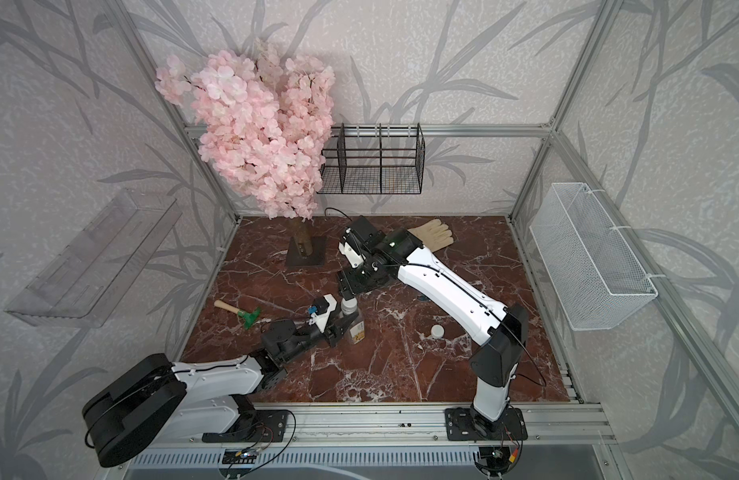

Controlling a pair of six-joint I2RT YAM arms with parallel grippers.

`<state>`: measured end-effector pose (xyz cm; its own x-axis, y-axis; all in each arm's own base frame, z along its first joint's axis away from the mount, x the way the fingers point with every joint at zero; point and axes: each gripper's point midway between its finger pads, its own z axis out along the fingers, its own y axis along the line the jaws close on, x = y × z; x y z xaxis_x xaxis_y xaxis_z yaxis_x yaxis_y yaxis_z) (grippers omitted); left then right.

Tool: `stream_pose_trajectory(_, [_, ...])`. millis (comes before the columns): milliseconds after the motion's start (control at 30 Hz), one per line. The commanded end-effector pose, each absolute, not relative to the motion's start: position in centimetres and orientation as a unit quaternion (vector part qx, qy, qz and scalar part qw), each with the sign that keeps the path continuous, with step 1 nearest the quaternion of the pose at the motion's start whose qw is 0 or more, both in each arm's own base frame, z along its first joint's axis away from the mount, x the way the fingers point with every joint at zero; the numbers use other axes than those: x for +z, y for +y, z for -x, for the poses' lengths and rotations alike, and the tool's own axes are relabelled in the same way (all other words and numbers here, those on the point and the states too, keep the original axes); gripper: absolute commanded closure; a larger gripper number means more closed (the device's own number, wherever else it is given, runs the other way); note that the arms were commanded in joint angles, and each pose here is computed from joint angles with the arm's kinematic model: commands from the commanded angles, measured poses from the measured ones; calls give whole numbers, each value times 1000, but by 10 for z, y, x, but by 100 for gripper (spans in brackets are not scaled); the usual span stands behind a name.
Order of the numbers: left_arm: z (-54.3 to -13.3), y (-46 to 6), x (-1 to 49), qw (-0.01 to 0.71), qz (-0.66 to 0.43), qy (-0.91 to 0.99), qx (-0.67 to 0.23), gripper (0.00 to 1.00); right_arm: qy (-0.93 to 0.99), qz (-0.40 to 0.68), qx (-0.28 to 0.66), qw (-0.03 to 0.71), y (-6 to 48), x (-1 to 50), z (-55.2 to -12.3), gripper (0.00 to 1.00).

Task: Screw on the bottle caps
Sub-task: Screw the bottle cap onto the plastic bottle.

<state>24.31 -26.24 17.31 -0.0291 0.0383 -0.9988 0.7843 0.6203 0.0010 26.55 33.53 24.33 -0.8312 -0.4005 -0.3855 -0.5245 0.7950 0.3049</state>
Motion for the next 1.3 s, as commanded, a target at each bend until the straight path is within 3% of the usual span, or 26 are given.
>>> stream_pose_trajectory(0, [-238,-266,146,580,-338,680,-296,65,941,250,178,141,322,232,-259,24])
stream_pose_trajectory(367, [-238,-266,146,580,-338,680,-296,65,954,240,162,80,321,176,-248,25])
stream_pose_trajectory(667, [-238,-266,145,580,-338,680,-296,65,950,241,175,95,324,190,-248,25])
stream_pose_trajectory(1000, [-238,-266,146,580,-338,680,-296,65,927,251,226,162,333,256,-254,24])
stream_pose_trajectory(1267, [-238,-266,145,579,-338,680,-296,65,925,263,234,145,328,253,-241,25])
